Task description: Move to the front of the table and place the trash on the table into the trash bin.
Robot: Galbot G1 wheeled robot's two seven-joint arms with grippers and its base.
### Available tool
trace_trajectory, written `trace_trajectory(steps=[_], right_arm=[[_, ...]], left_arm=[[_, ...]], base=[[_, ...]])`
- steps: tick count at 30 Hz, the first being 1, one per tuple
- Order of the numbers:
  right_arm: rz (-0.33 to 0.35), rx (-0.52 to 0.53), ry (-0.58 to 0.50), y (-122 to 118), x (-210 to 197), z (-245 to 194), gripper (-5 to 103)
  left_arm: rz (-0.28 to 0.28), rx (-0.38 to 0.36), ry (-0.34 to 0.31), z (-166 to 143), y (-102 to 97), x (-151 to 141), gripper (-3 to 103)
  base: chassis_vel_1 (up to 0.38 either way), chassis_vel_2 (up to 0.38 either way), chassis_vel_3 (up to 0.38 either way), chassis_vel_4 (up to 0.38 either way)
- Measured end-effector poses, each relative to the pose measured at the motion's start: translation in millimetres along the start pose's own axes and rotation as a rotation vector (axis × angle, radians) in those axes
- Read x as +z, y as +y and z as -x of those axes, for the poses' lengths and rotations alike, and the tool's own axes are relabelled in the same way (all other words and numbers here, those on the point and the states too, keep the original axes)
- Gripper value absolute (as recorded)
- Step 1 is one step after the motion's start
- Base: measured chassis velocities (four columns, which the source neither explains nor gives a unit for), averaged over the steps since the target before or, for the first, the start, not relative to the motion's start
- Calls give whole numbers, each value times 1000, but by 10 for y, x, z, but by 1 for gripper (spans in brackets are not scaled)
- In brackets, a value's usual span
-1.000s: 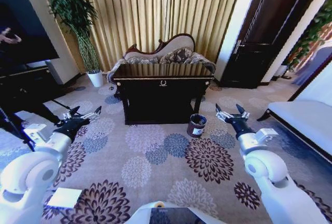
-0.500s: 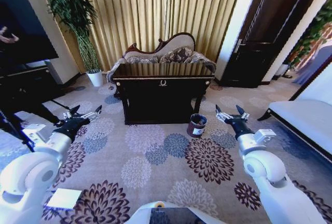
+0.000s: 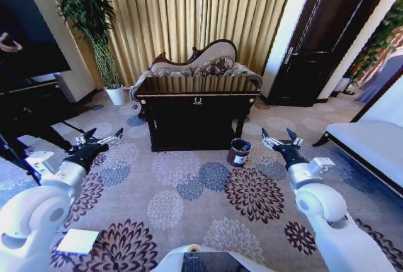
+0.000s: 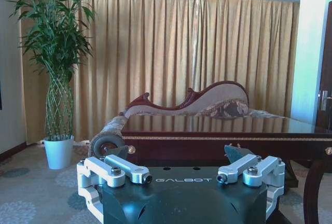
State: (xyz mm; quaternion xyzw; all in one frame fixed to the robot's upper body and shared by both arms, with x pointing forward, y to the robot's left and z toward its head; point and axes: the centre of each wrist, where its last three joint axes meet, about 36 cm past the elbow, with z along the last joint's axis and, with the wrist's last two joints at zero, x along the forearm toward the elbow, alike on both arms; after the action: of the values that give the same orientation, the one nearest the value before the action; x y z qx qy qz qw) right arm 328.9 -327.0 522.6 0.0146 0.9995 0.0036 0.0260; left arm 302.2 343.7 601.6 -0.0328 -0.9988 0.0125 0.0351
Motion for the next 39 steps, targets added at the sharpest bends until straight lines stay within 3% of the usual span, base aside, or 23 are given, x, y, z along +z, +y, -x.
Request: trace_trajectory(steps=[27, 39], right_arm=[[-1, -3, 1, 5, 2, 16, 100], [-27, -9, -2, -27, -192, 82, 100]], left_arm=[[-10, 8, -1, -26, -6, 30, 100], [-60, -44, -50, -130, -22, 166, 100]], base=[[0, 0, 0, 0], [0, 0, 0, 0]])
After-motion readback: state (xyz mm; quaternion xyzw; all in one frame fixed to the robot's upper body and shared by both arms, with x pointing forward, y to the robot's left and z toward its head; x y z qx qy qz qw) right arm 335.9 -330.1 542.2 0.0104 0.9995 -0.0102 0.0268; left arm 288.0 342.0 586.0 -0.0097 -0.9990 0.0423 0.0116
